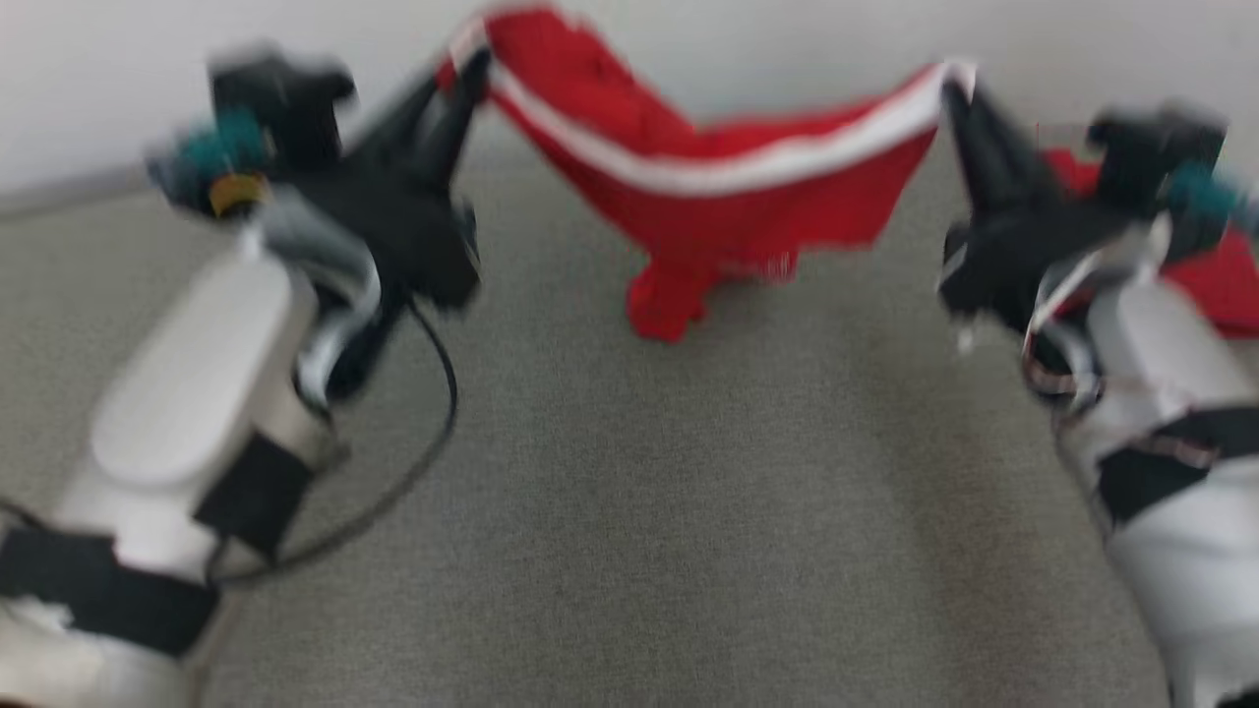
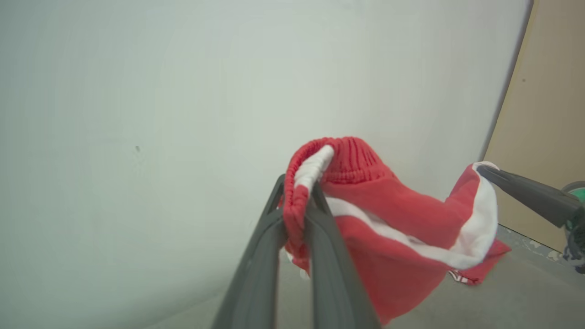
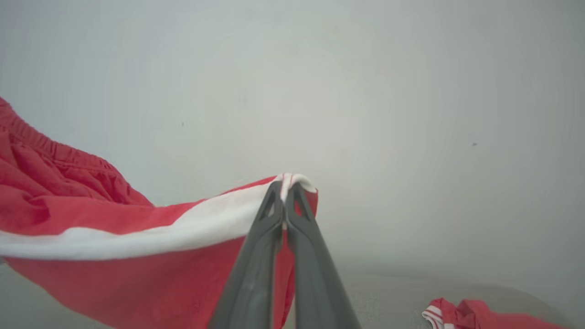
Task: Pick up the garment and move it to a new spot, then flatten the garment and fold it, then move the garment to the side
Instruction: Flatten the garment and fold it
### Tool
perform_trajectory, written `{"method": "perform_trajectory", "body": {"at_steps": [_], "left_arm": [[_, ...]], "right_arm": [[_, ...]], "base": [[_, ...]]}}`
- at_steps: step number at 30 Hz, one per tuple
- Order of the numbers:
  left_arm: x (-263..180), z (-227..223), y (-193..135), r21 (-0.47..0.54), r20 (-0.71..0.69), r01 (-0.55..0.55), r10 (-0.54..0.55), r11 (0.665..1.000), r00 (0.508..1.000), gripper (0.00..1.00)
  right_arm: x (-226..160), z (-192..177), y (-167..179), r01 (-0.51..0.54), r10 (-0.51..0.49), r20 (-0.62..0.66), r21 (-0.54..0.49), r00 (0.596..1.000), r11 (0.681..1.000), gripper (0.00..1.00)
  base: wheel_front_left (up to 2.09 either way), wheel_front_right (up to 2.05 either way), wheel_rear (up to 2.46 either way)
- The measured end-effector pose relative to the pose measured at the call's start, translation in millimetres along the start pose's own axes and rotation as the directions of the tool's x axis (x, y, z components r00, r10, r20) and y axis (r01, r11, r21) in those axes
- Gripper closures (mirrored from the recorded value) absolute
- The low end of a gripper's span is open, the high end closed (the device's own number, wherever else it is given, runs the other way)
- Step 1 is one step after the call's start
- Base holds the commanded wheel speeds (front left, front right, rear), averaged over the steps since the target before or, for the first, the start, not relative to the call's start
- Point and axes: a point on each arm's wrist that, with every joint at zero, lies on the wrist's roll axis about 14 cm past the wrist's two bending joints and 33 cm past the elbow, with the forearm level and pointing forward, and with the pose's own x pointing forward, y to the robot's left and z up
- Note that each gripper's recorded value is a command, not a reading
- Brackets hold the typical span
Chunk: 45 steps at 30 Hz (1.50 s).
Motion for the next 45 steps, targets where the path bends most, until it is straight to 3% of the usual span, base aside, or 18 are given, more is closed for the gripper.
{"method": "perform_trajectory", "body": {"at_steps": [9, 13, 26, 31, 35, 40, 45], "left_arm": [[80.7, 72.6, 61.6, -0.028, 0.102, -0.081, 0.084, 0.996, 0.991, 1.00], [112.1, 83.8, 84.4, -0.003, 0.132, -0.114, 0.113, 0.993, 0.985, 1.00], [165.0, 22.8, 130.8, -0.057, 0.110, -0.164, 0.169, 0.985, 0.979, 1.00], [165.8, -14.6, 139.5, -0.116, 0.080, -0.185, 0.195, 0.976, 0.978, 1.00], [156.5, -37.7, 125.7, -0.188, 0.104, -0.158, 0.180, 0.969, 0.978, 1.00], [120.9, -85.0, 106.9, -0.222, 0.057, -0.145, 0.162, 0.964, 0.985, 1.00], [70.6, -116.9, 88.2, -0.257, 0.007, -0.165, 0.172, 0.952, 0.985, 1.00]], "right_arm": [[101.3, 88.7, -21.9, 0.014, -0.012, 0.120, -0.017, 0.993, 1.000, 1.00], [141.1, 111.4, -27.7, 0.029, -0.018, 0.152, -0.072, 0.988, 0.997, 1.00], [210.2, 69.9, -35.9, 0.058, -0.043, 0.103, -0.148, 0.994, 0.987, 1.00], [215.6, 39.5, -29.2, 0.030, -0.018, 0.073, -0.160, 0.997, 0.987, 1.00], [202.3, 12.2, -24.6, -0.005, 0.015, 0.071, -0.140, 0.997, 0.990, 1.00], [159.3, -34.3, -21.6, -0.053, 0.054, 0.019, -0.080, 0.998, 0.995, 1.00], [91.8, -76.1, -24.5, -0.083, 0.080, -0.082, -0.030, 0.993, 0.996, 1.00]], "base": [[0.00, 0.00, 0.00], [0.00, 0.00, 0.00], [0.00, 0.00, 0.00], [0.00, 0.00, 0.00], [0.00, 0.00, 0.00], [0.00, 0.00, 0.00], [0.00, 0.00, 0.00]]}}
